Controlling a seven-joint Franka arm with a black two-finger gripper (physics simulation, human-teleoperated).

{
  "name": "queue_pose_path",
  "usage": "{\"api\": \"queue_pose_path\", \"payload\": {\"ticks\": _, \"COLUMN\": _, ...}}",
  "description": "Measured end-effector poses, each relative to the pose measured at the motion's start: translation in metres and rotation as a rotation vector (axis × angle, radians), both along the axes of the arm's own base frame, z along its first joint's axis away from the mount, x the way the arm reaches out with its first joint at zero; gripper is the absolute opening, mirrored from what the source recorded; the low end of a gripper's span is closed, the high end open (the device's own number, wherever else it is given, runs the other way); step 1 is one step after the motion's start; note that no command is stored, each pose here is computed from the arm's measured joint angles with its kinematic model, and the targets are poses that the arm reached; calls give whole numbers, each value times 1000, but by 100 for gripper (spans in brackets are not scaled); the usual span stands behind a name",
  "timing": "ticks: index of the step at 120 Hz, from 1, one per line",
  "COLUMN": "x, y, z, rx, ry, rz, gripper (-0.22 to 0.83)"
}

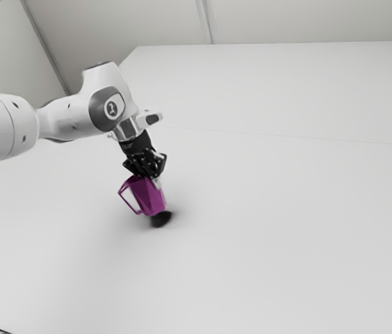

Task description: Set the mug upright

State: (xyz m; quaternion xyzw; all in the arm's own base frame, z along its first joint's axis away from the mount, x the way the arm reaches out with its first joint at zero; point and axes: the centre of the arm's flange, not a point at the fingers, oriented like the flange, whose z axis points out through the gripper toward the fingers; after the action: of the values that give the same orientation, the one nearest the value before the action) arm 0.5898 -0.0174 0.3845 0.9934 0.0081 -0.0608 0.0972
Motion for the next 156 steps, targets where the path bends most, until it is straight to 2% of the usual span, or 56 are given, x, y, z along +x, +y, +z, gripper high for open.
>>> {"api": "queue_pose_path", "payload": {"ticks": 29, "x": -15, "y": -2, "z": -5, "rx": 87, "ry": -33, "rz": -37, "gripper": -17}}
{"api": "queue_pose_path", "payload": {"ticks": 86, "x": -14, "y": -4, "z": -7, "rx": 129, "ry": -69, "rz": -32, "gripper": -17}}
{"api": "queue_pose_path", "payload": {"ticks": 130, "x": -11, "y": -6, "z": -31, "rx": 140, "ry": -55, "rz": -25, "gripper": -17}}
{"api": "queue_pose_path", "payload": {"ticks": 156, "x": -12, "y": -12, "z": -20, "rx": 132, "ry": -64, "rz": -38, "gripper": 28}}
